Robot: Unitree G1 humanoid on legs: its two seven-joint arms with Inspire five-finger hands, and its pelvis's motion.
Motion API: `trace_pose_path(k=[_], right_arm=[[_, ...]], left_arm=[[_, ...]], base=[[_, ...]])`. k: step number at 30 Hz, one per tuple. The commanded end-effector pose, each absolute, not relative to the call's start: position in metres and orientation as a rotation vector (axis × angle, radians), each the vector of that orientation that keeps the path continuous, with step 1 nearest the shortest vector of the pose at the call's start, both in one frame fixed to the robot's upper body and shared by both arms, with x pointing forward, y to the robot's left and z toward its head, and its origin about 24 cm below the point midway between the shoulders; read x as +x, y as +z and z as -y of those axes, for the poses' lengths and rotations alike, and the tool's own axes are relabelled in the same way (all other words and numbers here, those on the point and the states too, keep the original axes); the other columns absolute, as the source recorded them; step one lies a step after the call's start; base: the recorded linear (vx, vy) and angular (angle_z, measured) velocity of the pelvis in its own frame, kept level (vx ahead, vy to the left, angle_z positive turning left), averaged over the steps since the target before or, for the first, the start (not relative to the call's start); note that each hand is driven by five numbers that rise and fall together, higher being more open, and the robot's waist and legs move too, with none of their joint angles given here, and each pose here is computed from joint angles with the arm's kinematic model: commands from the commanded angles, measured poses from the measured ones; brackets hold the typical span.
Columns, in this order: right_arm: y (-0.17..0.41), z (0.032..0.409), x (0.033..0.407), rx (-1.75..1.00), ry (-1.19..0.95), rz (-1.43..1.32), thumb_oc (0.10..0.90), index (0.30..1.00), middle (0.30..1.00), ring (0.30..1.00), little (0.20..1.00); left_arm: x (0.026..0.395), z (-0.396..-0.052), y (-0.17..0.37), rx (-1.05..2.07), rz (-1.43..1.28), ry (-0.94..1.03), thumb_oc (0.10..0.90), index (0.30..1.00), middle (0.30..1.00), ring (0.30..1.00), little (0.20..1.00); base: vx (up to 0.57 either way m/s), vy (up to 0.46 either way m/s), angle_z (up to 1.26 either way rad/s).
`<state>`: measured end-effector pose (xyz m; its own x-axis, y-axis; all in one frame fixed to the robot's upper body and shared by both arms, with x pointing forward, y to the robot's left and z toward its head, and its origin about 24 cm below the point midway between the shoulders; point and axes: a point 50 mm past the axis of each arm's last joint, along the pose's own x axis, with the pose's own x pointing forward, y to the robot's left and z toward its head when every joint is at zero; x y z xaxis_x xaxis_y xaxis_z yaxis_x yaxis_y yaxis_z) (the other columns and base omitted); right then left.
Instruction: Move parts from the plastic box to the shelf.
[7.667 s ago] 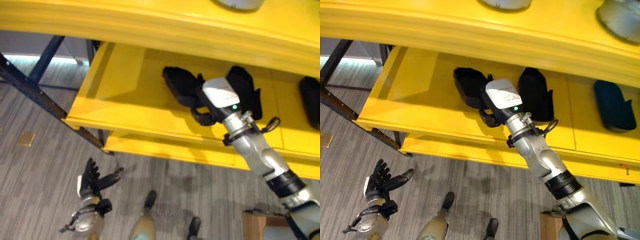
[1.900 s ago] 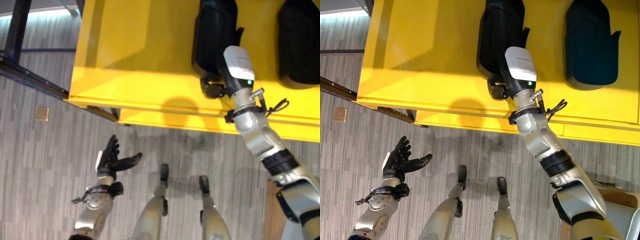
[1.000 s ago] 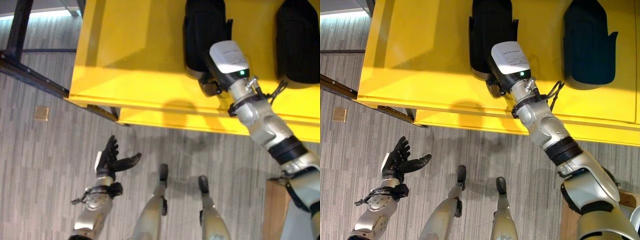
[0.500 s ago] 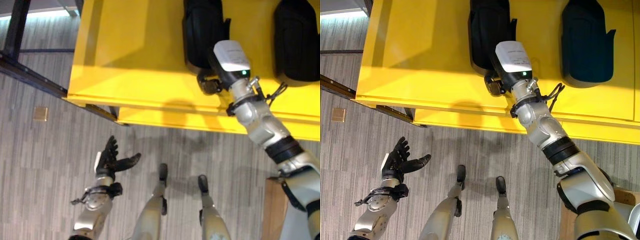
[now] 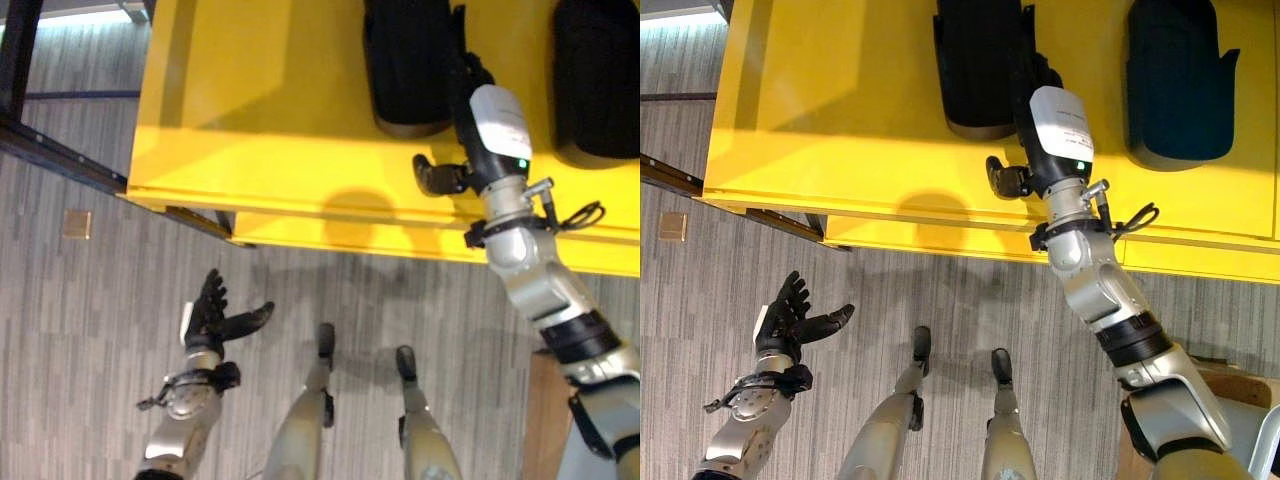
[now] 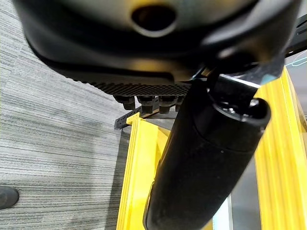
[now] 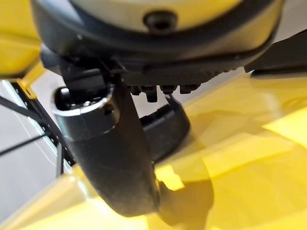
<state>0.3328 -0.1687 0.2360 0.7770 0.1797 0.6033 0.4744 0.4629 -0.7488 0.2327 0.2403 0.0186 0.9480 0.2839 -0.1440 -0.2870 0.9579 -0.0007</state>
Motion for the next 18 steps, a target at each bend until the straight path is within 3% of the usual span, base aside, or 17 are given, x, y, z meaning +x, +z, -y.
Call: trace_pose_path(k=[1, 11, 18], right_arm=[[0.293, 0.168, 0.309, -1.016, -0.334, 0.987, 0.900, 1.000, 1.000, 1.000, 1.000], [0.312, 0.151, 0.268, -0.820, -0.325, 1.242, 0.900, 1.000, 1.000, 1.000, 1.000], [0.308, 0.151, 0.264, -0.764, -0.319, 1.251, 0.900, 1.000, 1.000, 1.000, 1.000]], left_arm=[[0.232, -0.253, 0.042, 0.009, -0.012, 0.350, 0.900, 1.000, 1.000, 1.000, 1.000], [0.229, -0.251, 0.039, 0.001, -0.026, 0.361, 0.900, 1.000, 1.000, 1.000, 1.000], [0.226, -0.252, 0.036, 0.003, -0.040, 0.366, 0.900, 1.000, 1.000, 1.000, 1.000]], base=[[0.00, 0.000, 0.00], [0.00, 0.000, 0.00], [0.00, 0.000, 0.00]])
